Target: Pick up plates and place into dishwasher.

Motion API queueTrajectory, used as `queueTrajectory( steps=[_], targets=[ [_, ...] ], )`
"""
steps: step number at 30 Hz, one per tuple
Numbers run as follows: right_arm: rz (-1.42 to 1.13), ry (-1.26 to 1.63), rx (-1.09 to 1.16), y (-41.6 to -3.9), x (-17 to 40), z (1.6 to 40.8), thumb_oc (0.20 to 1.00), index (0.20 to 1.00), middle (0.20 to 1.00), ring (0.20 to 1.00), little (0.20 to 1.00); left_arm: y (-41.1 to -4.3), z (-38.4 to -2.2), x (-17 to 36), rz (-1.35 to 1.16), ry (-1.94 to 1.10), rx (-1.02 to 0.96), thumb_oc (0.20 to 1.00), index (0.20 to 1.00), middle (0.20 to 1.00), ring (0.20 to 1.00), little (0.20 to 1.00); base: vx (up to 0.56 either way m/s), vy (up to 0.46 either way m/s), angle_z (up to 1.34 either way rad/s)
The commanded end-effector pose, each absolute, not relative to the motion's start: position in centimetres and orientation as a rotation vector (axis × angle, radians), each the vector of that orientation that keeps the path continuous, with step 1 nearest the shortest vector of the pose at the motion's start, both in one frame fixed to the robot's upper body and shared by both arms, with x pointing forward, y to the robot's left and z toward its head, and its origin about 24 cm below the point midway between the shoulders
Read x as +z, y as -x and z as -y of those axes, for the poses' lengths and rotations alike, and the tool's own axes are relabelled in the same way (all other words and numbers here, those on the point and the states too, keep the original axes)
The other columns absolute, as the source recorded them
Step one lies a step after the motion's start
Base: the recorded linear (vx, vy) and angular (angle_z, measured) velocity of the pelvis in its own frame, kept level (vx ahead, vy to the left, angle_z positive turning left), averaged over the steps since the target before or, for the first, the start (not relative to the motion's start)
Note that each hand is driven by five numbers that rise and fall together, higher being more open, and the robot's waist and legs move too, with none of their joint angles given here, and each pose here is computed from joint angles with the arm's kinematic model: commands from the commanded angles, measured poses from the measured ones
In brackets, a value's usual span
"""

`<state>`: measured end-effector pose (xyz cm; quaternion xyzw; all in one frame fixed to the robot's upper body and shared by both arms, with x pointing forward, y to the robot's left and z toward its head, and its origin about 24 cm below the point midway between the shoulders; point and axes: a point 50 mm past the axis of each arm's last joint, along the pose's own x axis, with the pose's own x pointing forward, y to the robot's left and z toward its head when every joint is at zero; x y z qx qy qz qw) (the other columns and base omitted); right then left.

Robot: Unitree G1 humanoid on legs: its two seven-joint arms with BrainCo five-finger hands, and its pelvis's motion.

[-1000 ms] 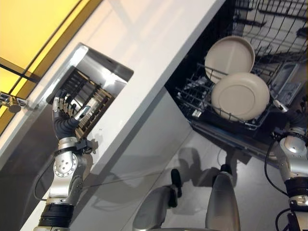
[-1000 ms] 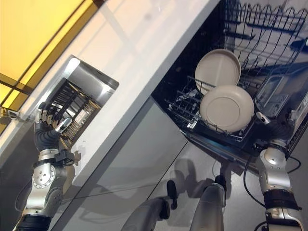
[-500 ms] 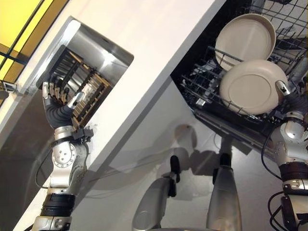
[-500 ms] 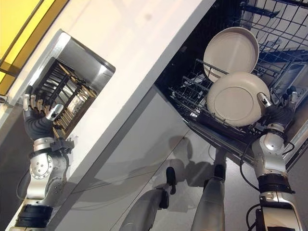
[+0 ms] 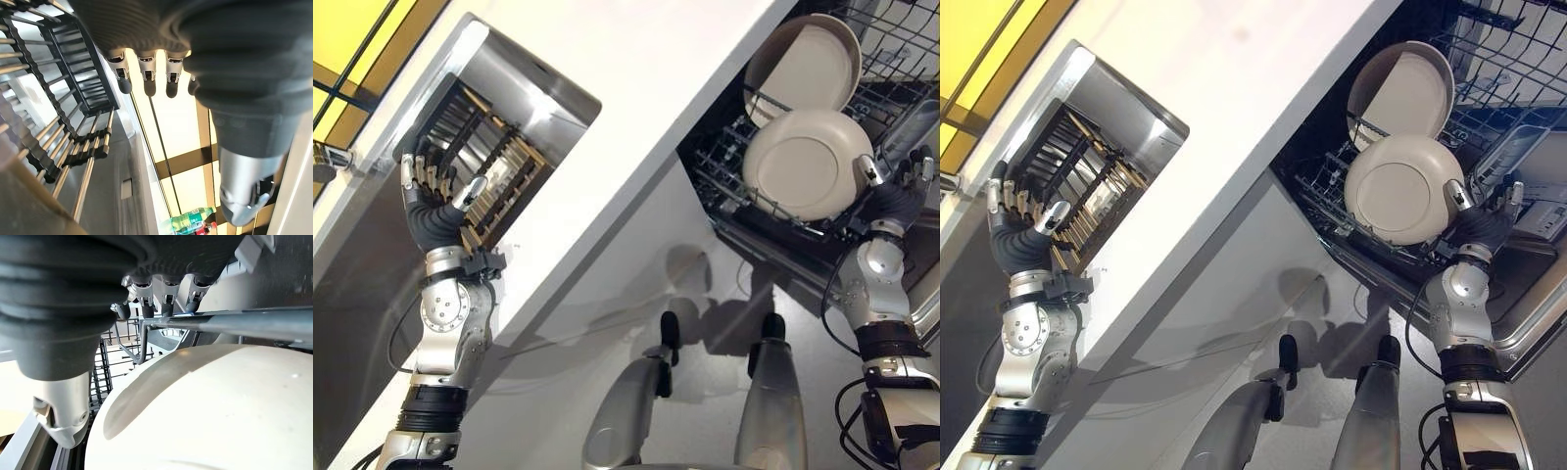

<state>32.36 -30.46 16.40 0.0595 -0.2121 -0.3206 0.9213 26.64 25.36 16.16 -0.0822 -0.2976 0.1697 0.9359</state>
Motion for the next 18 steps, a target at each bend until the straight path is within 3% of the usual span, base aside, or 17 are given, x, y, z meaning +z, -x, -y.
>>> queueTrajectory(
  steps=[1, 8, 18],
  targets=[
    [0.682, -0.07, -0.346, -34.5, 23.2, 22.1, 1.0, 1.0, 1.0, 1.0, 1.0, -26.7, -24.6, 15.5, 0.599, 0.162, 0.327, 1.0, 1.0, 1.0, 1.0, 1.0, 0.01, 0.084, 0.03],
    [0.718, 0.007, -0.296, -34.6, 24.2, 19.3, 1.0, 1.0, 1.0, 1.0, 1.0, -26.4, -24.7, 15.0, 0.596, 0.175, 0.308, 1.0, 1.0, 1.0, 1.0, 1.0, -0.01, 0.082, 0.04],
    [0.767, 0.015, -0.344, -35.1, 26.9, 19.7, 1.0, 1.0, 1.0, 1.0, 1.0, -25.7, -25.0, 14.5, 0.583, 0.178, 0.292, 1.0, 1.0, 1.0, 1.0, 1.0, -0.01, 0.067, 0.09]
  ],
)
